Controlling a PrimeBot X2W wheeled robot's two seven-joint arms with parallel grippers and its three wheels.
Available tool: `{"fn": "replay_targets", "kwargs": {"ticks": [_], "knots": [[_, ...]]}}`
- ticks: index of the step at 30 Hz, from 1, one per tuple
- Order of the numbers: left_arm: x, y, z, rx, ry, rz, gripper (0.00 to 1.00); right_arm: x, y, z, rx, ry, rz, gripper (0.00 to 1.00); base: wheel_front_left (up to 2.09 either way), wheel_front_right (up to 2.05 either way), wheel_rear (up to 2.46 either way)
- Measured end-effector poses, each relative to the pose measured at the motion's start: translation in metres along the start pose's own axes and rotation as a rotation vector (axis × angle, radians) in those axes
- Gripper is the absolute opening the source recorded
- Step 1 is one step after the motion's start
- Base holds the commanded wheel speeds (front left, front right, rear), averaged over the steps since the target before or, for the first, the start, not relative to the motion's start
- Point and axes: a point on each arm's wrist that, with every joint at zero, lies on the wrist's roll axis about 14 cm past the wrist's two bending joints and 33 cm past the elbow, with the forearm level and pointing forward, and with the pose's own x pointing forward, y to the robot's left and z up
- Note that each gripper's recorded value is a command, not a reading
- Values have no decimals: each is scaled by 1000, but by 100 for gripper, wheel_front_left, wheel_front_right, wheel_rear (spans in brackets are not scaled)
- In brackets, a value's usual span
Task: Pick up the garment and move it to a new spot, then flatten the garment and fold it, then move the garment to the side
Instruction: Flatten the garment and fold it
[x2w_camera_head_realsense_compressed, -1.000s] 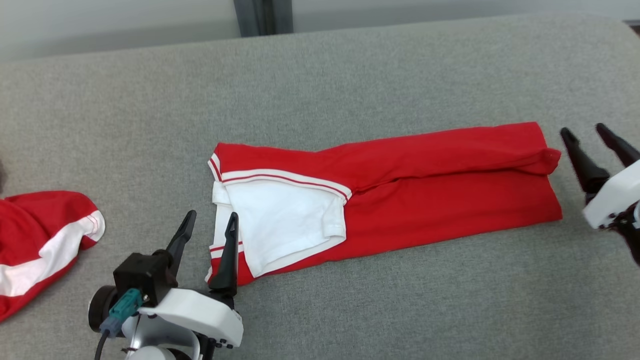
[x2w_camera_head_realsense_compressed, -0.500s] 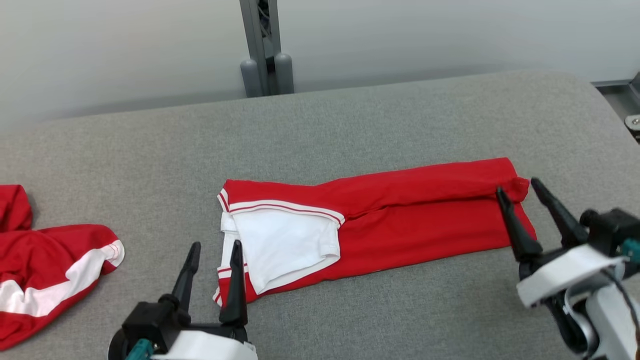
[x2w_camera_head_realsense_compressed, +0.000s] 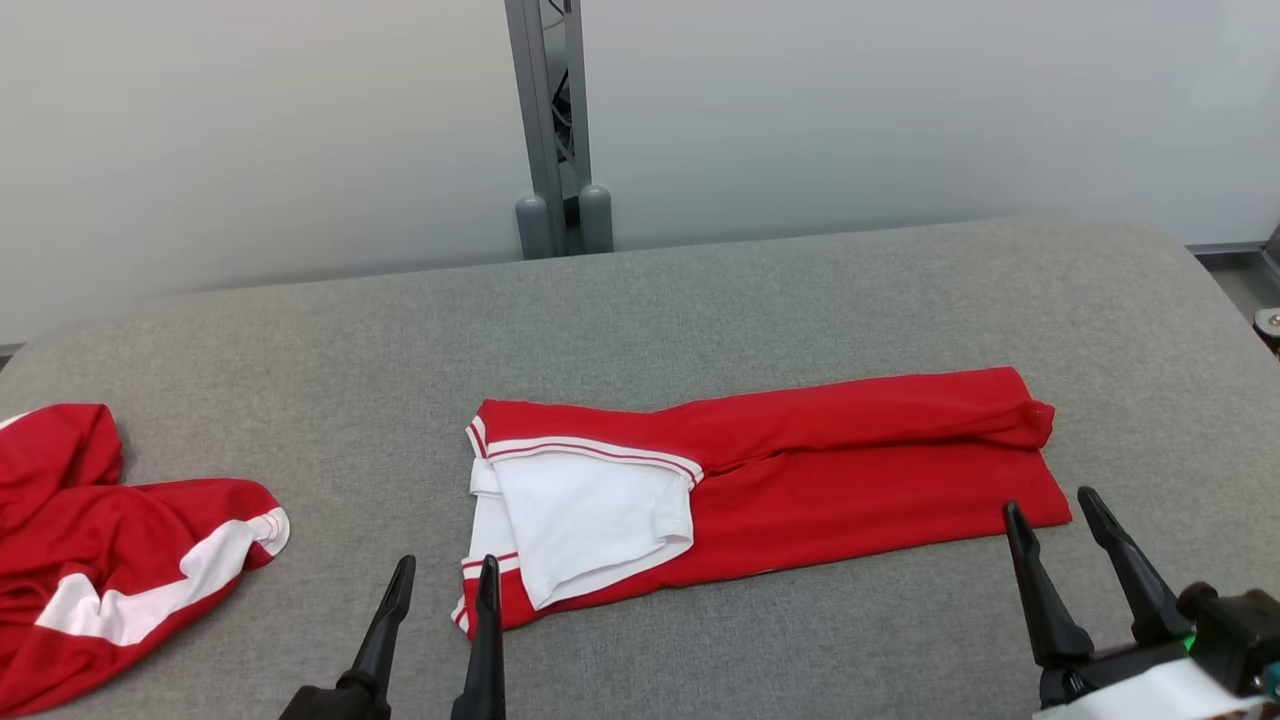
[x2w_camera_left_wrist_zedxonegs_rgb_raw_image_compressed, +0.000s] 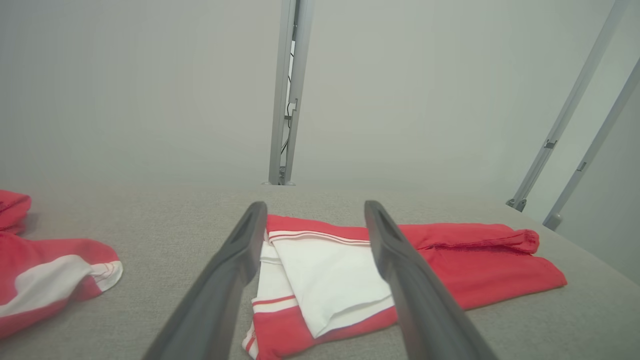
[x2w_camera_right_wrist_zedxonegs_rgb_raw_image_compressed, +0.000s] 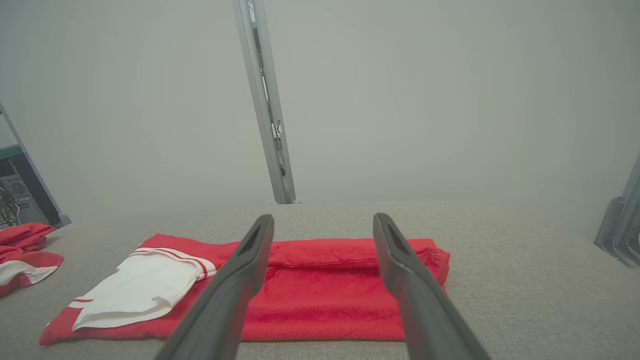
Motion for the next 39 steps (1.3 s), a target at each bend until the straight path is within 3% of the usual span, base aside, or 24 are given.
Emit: {"fn": "replay_targets", "kwargs": {"ticks": [14, 19, 39], "knots": [[-2, 6, 1, -9, -19, -15, 100, -15, 2, 4, 5, -17, -21, 100, 0, 0, 0], [-4, 2, -7, -7, 7, -39, 100, -16, -8, -19, 79, 46, -72, 100, 0, 0, 0], [38, -7, -38, -5, 84, -75, 100, 77, -103, -90, 146, 359, -300, 100, 0, 0, 0]]}}
